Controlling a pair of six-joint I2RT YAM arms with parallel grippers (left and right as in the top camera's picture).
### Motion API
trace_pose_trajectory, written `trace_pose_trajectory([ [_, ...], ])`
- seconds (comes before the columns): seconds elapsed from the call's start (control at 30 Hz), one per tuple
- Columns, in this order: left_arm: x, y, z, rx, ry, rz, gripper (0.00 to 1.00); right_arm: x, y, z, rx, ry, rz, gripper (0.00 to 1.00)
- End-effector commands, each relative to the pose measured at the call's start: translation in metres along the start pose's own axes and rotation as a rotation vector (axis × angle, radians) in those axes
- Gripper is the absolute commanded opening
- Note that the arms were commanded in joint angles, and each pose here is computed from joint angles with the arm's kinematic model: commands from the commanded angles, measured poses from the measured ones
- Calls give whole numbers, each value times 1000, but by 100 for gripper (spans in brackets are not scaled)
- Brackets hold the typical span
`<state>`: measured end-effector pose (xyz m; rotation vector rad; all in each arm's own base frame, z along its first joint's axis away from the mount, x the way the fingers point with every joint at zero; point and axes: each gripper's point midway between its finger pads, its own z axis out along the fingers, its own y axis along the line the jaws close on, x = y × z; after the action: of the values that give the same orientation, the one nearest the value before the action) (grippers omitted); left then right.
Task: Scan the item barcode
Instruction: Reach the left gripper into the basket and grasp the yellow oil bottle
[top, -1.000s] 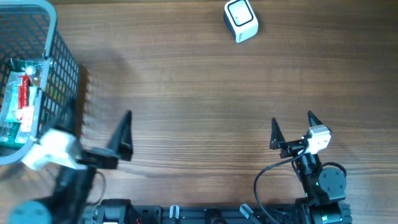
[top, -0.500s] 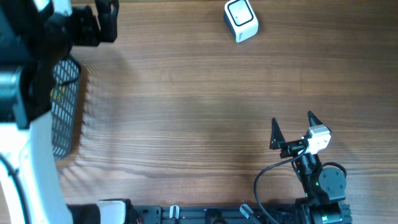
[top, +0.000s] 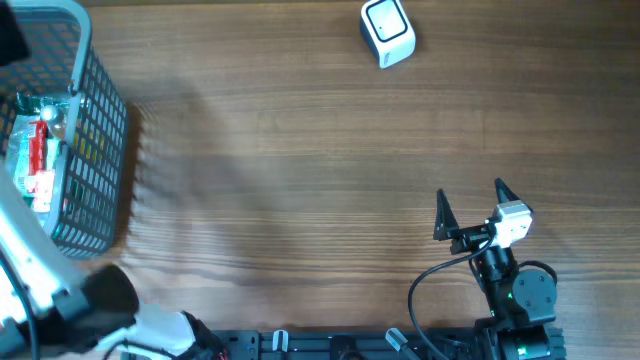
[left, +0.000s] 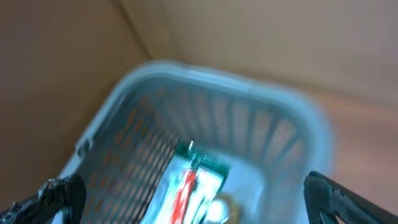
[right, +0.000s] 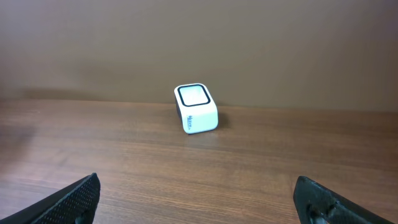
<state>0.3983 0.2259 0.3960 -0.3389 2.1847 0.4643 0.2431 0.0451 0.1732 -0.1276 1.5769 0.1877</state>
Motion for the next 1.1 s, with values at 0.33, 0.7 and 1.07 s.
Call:
trace_pose_trajectory([
  [0.33,122,-18,124,341,391,-21,85,-2,0,0,-3,-8,-12,100],
  [0.7,193,-37,170,405,591,-56,74,-2,0,0,-3,-8,-12,100],
  [1.07,218,-45,182,418,631,-63,51,-2,0,0,-3,-8,-13,100],
])
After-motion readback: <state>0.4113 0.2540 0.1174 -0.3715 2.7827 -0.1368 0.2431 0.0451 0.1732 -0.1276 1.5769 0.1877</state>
